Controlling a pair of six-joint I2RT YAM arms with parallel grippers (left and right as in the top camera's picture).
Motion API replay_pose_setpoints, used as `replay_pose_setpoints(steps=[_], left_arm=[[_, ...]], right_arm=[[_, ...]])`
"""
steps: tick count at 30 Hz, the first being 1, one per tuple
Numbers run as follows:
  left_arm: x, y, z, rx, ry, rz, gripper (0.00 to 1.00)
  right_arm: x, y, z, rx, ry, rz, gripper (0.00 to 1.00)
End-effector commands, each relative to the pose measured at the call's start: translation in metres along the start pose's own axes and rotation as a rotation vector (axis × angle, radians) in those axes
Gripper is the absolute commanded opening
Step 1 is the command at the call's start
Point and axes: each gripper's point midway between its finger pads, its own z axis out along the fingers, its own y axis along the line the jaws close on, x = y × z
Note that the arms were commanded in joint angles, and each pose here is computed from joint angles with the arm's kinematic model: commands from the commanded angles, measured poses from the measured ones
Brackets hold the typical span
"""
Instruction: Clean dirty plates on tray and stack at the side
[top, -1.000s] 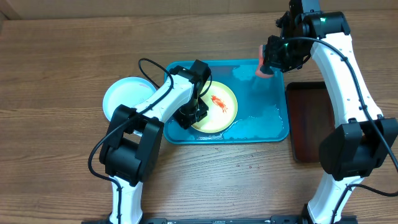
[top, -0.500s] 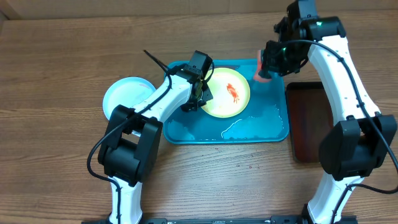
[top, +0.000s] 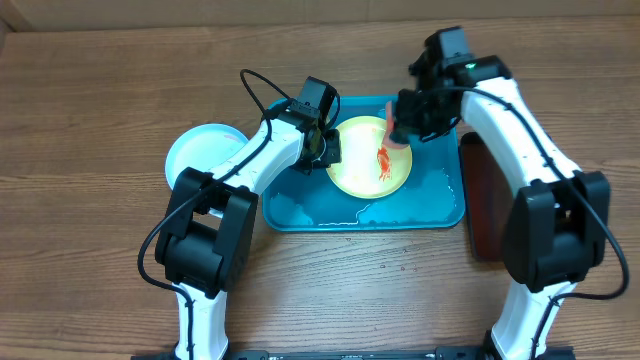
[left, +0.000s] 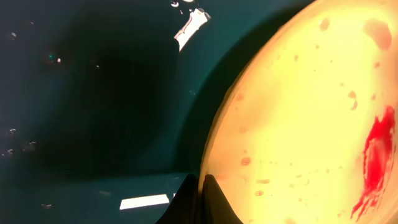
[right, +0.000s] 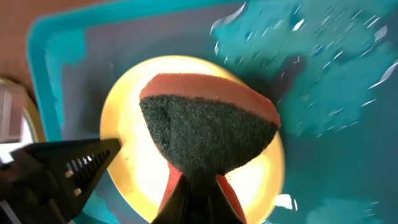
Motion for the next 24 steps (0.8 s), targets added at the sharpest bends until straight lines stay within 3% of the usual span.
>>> replay_pose_setpoints(steps=[1, 18, 24], left_arm=[[0.007, 0.006, 0.007, 0.005, 0.039, 0.03, 0.04], [0.002, 0.013, 0.004, 0.052, 0.055, -0.046, 0.04], [0.004, 0.01, 0.004, 0.072, 0.066, -0.043, 0.04]], right_arm=[[0.012, -0.003, 0.027, 0.044, 0.054, 0.055, 0.04], [0.068, -0.024, 0.093, 0.15, 0.259, 0.127, 0.04], [0.073, 0.014, 0.118, -0.015, 0.286, 0.082, 0.04]])
